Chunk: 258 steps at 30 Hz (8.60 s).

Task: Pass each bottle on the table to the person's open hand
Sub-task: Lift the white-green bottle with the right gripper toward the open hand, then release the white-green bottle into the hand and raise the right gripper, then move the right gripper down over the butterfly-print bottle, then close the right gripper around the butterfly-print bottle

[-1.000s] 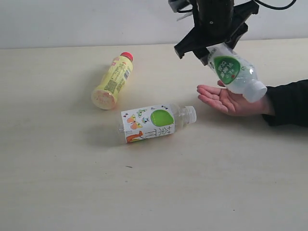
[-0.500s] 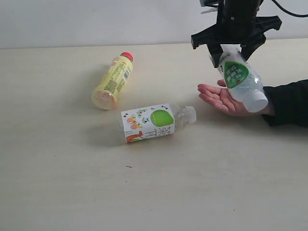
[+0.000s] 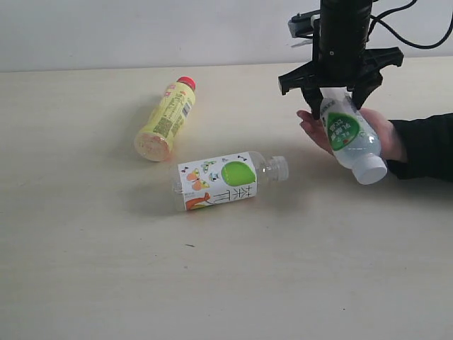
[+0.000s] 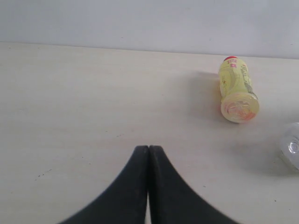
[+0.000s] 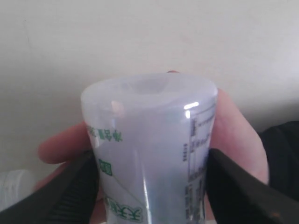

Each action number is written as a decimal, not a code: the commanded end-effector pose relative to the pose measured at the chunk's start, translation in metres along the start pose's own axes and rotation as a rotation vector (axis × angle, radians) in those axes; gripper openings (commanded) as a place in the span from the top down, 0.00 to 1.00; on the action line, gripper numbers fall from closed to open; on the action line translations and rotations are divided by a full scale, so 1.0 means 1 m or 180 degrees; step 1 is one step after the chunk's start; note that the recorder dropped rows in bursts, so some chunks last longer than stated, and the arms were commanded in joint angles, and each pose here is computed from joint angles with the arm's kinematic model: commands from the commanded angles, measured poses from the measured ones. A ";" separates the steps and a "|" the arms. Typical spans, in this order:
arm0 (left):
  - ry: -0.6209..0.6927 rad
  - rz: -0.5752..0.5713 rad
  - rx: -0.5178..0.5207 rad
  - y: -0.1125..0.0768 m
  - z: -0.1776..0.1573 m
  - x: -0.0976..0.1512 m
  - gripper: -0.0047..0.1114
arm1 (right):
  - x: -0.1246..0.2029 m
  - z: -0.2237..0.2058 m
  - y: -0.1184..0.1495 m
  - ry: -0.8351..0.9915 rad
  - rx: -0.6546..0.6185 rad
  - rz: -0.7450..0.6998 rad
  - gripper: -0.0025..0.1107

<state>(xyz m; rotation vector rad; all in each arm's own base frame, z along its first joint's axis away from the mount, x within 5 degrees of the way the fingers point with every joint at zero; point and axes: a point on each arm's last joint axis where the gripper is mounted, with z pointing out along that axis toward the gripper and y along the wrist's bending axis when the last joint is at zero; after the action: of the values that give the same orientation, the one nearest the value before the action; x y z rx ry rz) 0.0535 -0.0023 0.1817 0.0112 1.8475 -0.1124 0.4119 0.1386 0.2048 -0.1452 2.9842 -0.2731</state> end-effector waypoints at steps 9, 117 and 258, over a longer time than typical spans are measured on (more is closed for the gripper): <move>-0.0021 0.0007 0.0020 0.000 0.000 0.001 0.94 | -0.002 -0.001 -0.003 -0.0055 0.0026 -0.0008 0.86; -0.0021 0.0007 0.0020 0.000 0.000 0.001 0.94 | 0.201 -0.111 -0.013 -0.1743 -0.2009 -0.0989 0.24; -0.0021 0.0007 0.0020 0.000 0.000 0.001 0.94 | 0.076 0.049 0.128 -0.1461 -0.0976 -0.4772 0.47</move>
<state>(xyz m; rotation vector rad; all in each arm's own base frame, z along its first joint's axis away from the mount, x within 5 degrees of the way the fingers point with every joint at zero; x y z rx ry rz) 0.0535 -0.0023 0.1817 0.0112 1.8475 -0.1124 0.3328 0.2458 0.1212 -2.0710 1.8546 0.0988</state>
